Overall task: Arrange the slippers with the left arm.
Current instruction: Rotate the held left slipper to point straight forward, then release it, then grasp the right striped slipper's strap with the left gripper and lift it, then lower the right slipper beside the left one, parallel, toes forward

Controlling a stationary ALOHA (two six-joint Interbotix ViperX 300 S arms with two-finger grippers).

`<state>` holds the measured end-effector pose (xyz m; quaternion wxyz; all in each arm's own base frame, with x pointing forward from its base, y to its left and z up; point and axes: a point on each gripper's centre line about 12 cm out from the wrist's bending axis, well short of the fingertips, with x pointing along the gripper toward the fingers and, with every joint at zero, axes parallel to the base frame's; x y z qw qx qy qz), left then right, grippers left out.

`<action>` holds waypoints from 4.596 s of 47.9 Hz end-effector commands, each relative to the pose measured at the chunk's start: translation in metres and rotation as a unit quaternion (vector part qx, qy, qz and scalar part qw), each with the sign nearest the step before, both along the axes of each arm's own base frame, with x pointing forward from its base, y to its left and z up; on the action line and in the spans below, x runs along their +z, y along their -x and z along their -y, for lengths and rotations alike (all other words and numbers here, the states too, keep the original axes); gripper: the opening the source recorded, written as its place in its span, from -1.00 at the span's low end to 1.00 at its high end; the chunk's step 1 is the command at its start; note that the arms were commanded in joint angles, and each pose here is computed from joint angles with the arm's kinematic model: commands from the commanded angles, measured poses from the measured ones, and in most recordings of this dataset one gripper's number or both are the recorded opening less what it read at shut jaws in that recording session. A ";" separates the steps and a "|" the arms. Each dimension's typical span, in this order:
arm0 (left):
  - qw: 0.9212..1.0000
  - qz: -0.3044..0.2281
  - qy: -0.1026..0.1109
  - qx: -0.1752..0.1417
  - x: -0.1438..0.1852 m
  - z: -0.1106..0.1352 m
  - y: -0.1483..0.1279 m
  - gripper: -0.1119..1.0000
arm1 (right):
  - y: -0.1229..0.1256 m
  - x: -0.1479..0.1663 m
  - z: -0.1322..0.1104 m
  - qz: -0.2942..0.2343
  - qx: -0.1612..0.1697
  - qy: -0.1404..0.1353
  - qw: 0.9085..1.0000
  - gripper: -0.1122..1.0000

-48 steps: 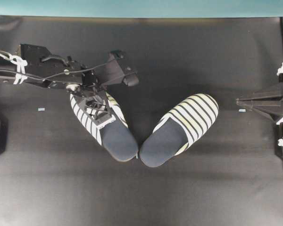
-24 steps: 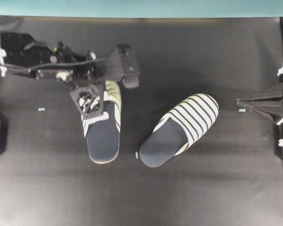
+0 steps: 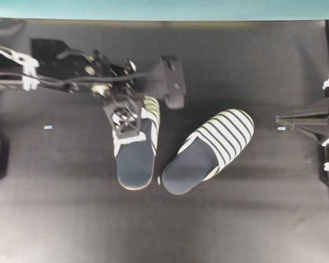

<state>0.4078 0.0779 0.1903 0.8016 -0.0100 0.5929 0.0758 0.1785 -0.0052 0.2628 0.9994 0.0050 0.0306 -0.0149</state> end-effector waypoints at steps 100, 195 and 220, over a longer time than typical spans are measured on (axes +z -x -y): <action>0.871 0.176 -0.211 -0.406 -0.032 0.052 -0.131 0.73 | 0.000 0.001 0.001 0.006 -0.003 -0.007 1.000 -0.81; 0.991 0.074 -0.050 -0.102 0.012 -0.012 -0.094 -0.78 | 0.002 0.001 0.001 0.011 -0.003 -0.006 1.000 -0.81; 0.988 0.085 -0.054 -0.115 -0.006 -0.007 -0.096 -0.77 | 0.002 0.000 0.001 0.012 -0.003 -0.006 1.000 -0.81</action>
